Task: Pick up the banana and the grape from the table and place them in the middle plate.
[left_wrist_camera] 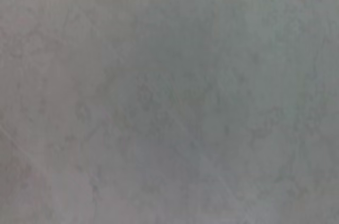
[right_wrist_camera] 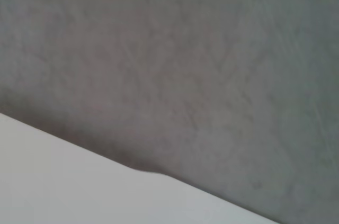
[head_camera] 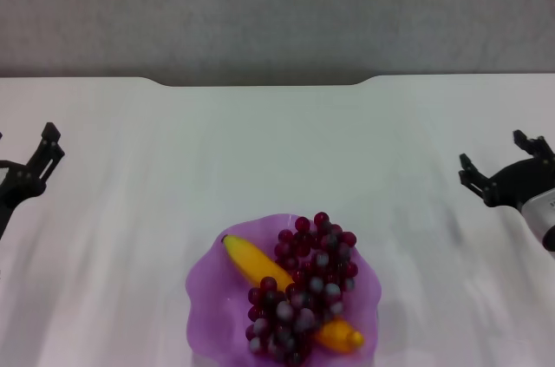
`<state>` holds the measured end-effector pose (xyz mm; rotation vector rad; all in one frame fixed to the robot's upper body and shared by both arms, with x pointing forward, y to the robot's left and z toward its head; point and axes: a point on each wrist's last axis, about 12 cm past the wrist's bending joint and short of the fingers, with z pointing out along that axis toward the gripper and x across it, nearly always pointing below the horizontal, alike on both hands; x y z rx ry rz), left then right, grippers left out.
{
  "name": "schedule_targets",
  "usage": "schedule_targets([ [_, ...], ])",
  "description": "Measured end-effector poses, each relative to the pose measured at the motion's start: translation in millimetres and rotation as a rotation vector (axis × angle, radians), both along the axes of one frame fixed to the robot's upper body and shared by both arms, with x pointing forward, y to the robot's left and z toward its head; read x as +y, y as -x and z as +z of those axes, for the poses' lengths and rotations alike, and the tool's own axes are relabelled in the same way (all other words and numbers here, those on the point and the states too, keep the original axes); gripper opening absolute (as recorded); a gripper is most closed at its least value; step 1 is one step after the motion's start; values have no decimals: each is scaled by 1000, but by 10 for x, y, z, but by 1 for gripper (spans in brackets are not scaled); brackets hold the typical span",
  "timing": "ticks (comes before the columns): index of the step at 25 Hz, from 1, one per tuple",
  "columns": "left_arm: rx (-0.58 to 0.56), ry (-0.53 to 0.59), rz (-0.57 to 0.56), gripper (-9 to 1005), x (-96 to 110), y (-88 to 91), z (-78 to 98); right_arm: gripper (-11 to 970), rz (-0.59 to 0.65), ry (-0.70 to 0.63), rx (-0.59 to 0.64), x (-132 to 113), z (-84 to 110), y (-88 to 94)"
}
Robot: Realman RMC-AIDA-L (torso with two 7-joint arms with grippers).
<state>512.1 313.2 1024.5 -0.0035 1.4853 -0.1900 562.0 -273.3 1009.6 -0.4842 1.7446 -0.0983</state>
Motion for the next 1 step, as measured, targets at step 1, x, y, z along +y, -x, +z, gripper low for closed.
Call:
schedule_targets([
  [1,4,0,-2,880,4,10,-7,884,11,-5,-9,29,10,5],
])
